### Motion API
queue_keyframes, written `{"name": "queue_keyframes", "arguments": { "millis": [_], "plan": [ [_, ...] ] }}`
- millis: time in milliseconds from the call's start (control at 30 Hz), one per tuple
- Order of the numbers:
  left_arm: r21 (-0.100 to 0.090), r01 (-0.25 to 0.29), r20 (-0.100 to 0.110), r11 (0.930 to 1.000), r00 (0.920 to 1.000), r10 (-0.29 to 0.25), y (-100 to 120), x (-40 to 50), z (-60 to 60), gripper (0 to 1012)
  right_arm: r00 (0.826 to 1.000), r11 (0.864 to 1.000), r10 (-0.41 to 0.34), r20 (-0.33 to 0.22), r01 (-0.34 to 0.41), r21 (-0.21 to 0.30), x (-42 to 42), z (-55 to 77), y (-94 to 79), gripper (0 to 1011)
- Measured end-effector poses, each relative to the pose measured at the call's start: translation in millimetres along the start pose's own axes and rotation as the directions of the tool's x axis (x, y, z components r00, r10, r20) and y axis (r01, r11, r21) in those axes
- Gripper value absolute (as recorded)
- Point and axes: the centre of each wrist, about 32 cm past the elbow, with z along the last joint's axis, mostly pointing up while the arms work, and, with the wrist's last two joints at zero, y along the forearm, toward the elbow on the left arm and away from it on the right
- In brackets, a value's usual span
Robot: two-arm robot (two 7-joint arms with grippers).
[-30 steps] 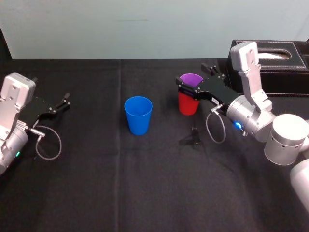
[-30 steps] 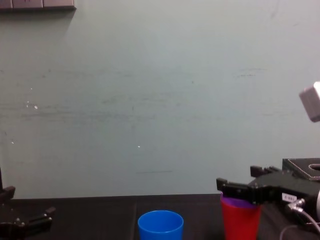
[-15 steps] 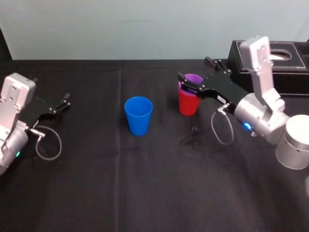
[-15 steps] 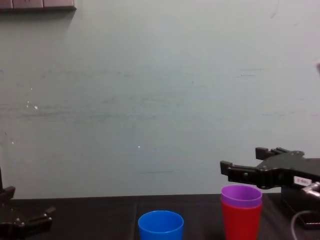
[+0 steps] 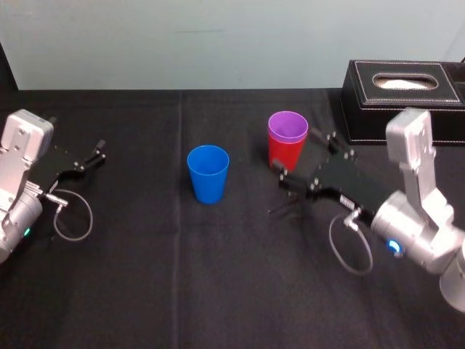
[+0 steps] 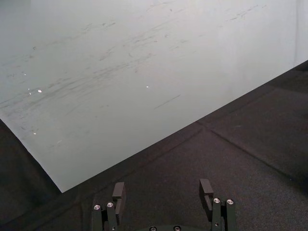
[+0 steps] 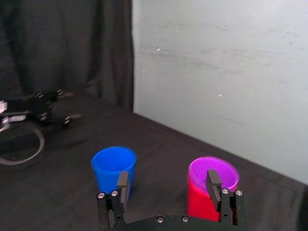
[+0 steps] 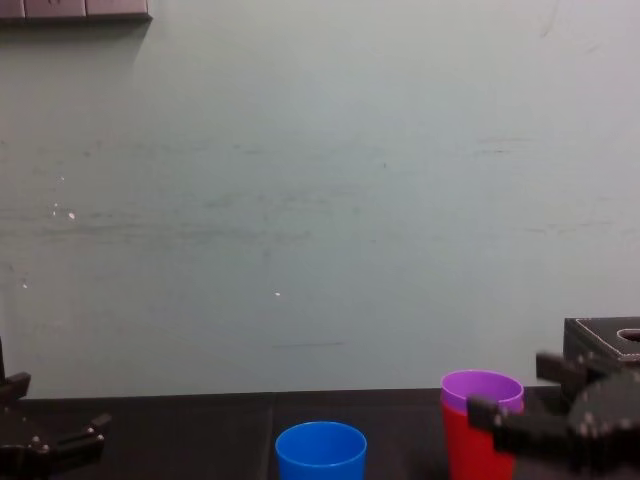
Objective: Stack the three plastic cups sequentially using one hand.
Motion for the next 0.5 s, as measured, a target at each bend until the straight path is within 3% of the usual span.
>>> {"name": "queue_keyframes", "arguments": {
  "millis": [233,500],
  "plan": [
    [0.000,0.000,0.000,1.0000,1.0000,0.000,0,0.0,0.0,1005,0.998,0.998,0.054,-0.012,-0.054,-0.012,-15.1,-20.1,-7.7,1004],
    [0.000,0.000,0.000,1.0000,1.0000,0.000,0,0.0,0.0,1005,0.996,0.995,0.092,-0.006,-0.092,-0.023,-28.5,-36.4,5.1,1004]
  ]
}}
